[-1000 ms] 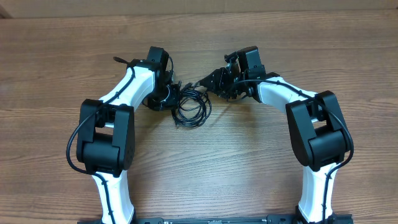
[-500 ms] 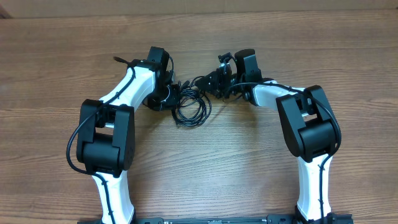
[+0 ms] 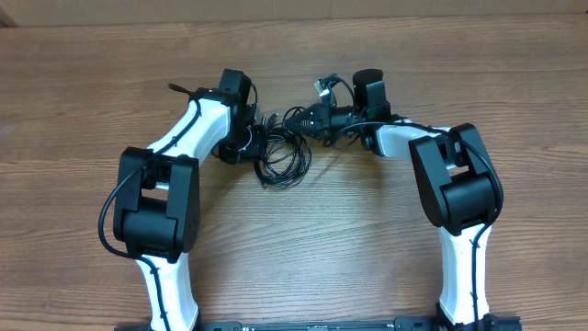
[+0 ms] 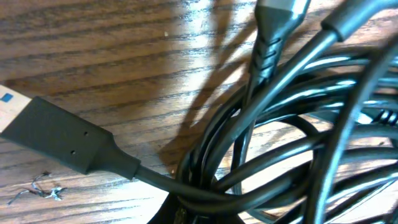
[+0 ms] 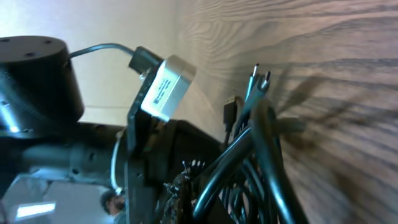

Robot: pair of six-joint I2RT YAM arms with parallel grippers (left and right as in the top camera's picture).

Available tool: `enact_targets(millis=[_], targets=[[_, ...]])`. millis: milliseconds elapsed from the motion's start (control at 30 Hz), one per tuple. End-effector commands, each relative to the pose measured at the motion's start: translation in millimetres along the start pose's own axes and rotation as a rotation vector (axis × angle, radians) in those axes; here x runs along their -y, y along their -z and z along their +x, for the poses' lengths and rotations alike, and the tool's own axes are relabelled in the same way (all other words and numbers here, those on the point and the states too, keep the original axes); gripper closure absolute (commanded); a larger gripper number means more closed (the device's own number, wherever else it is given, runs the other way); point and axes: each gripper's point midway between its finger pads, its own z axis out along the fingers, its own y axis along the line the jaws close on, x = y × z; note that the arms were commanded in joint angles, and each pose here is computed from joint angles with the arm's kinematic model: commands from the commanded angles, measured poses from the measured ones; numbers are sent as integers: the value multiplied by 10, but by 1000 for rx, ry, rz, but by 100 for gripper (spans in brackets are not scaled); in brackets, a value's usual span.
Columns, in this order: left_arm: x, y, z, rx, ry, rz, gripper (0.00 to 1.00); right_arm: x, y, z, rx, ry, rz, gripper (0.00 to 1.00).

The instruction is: Untangle cables

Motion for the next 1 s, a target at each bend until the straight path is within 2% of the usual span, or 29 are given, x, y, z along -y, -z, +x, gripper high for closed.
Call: enact_targets(millis=[0,267,467,667,967], targets=[[-305,-284,182,-63,14,-140,96,-597,255,-103,-1,118,-81,96],[-347,-281,177,-58,16,-165,96,-1446,718,-173,46,268,-134,96],[-351,-281,192,-63,17,-166,95,-1895,1056,-123,55,363,-172,96],[-353,-280,197,-65,18,-167,95,-1977,1153,-69,32,367,-192,96],[-359,-277,223,-76,20,-169,95,-2070,1602,-277,134,365,-166,96]])
